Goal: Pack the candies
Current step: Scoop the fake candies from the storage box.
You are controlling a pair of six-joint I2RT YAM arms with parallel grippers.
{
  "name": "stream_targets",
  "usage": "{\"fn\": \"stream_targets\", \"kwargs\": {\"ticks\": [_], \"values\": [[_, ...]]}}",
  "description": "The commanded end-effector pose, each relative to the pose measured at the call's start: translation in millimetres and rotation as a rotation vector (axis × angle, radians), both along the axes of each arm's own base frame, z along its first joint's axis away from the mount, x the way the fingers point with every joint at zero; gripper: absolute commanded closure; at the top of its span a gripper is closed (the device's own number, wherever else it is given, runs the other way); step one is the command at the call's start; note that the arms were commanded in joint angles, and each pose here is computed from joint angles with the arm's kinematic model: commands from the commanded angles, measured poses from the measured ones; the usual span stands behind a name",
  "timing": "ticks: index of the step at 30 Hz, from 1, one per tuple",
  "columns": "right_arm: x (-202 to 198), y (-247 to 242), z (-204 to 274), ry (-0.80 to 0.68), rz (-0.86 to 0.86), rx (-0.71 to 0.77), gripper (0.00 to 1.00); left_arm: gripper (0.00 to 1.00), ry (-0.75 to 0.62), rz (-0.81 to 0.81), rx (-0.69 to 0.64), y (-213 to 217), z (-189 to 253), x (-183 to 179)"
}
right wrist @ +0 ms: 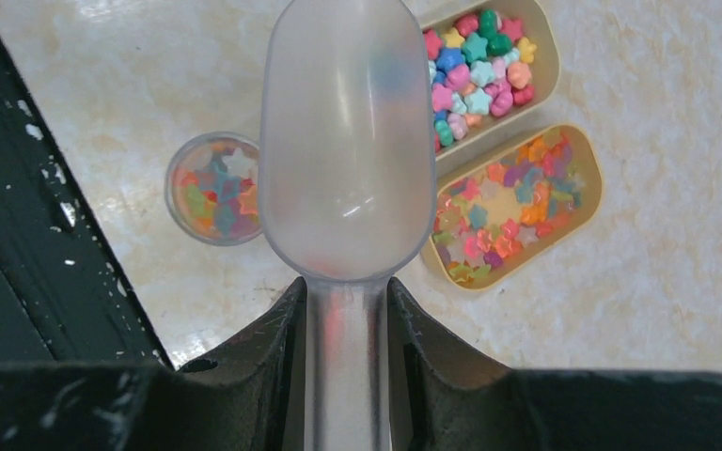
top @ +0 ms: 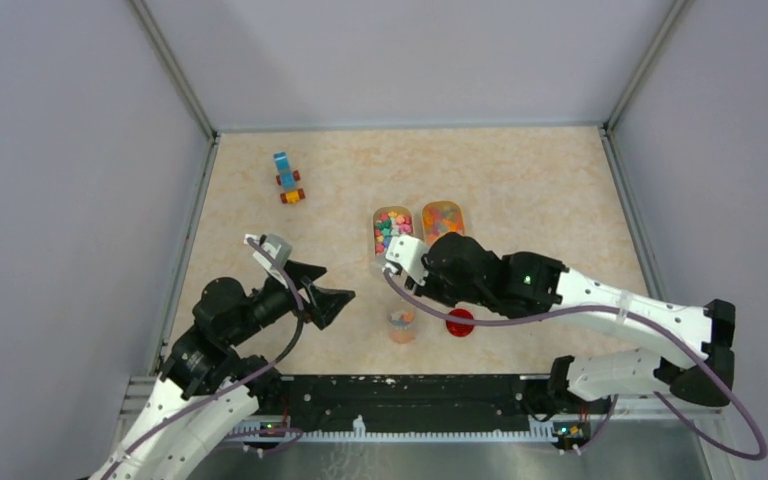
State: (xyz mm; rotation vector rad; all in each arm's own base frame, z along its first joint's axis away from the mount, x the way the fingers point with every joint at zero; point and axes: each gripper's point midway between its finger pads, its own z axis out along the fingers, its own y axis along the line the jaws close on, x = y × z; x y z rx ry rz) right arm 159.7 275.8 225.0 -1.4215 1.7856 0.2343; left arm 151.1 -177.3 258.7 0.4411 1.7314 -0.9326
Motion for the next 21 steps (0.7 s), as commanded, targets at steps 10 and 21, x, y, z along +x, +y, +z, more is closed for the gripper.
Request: {"fn": "stream_targets", "kwargs": {"ticks": [10, 21], "values": [[55, -3, -3, 0.198, -0.270, -0.103, 1.00, 0.01, -0.048, 0.016, -0.028, 4, 14, -1], [70, -5, -38, 0.486, -0.471, -0.229, 1.00, 0.01, -0.052, -0.020, -0.032, 0, 14, -5]]}}
